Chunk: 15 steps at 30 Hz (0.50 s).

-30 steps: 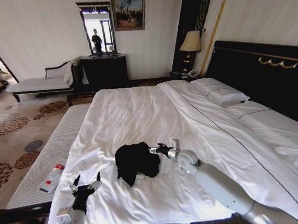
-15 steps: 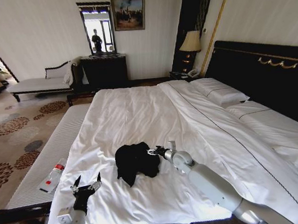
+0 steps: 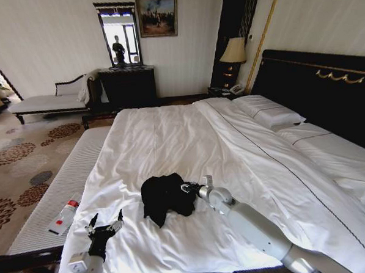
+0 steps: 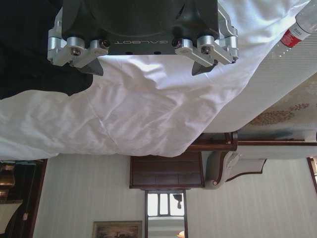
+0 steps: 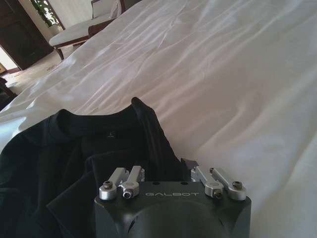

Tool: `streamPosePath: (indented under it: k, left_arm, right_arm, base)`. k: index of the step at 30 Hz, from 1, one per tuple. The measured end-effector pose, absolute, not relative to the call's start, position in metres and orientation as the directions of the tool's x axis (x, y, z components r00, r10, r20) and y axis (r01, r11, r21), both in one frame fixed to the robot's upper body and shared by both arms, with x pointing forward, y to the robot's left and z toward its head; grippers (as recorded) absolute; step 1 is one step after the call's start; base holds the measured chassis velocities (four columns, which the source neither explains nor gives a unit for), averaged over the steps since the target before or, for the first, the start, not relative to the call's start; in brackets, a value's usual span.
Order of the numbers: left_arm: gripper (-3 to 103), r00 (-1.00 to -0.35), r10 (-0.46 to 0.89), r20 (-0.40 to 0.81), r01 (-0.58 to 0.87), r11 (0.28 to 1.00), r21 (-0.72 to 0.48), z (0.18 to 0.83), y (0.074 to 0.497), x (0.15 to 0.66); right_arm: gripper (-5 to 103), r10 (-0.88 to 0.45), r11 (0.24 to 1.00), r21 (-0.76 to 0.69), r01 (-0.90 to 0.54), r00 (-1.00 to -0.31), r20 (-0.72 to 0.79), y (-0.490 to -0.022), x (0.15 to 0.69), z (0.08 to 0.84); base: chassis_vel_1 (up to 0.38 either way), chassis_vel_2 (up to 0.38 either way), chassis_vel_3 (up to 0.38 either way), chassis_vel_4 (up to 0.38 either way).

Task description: Fold the clothes on the bed.

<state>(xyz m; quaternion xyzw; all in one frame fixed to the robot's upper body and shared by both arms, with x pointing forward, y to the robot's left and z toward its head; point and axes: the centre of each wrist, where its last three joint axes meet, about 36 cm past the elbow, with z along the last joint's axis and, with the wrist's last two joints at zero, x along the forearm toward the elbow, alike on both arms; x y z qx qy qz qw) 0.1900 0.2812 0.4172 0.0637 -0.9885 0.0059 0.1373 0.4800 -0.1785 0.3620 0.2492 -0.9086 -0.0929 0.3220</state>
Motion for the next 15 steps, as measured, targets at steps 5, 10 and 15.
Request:
streamPosePath:
  k: [5,10,15]
  left_arm:
    - [100,-0.951,-0.13,0.28,-0.134,0.991,0.005,0.4136,0.281,0.1917]
    - [100,-0.95,-0.13,0.284,-0.136,0.991,0.001,0.4128,0.2808,0.1918]
    - [100,-0.95,-0.131,0.284,-0.136,0.991,-0.001,0.4128,0.2813,0.1921]
  right_arm:
    - [25,-0.515,0.857,0.331,-0.394,-0.671,0.534,-0.1748,0.4795,0.3627]
    - [3,-0.515,0.857,0.33,-0.396,-0.676,0.527,-0.1731,0.4788,0.3656]
    - [1,-0.522,0.853,0.329,-0.405,-0.678,0.517,-0.1714,0.4759,0.3701]
  base:
    - [0.0,0.0,0.0,0.0]
    - [0.0,0.0,0.0,0.0]
    - [0.0,0.0,0.0,0.0]
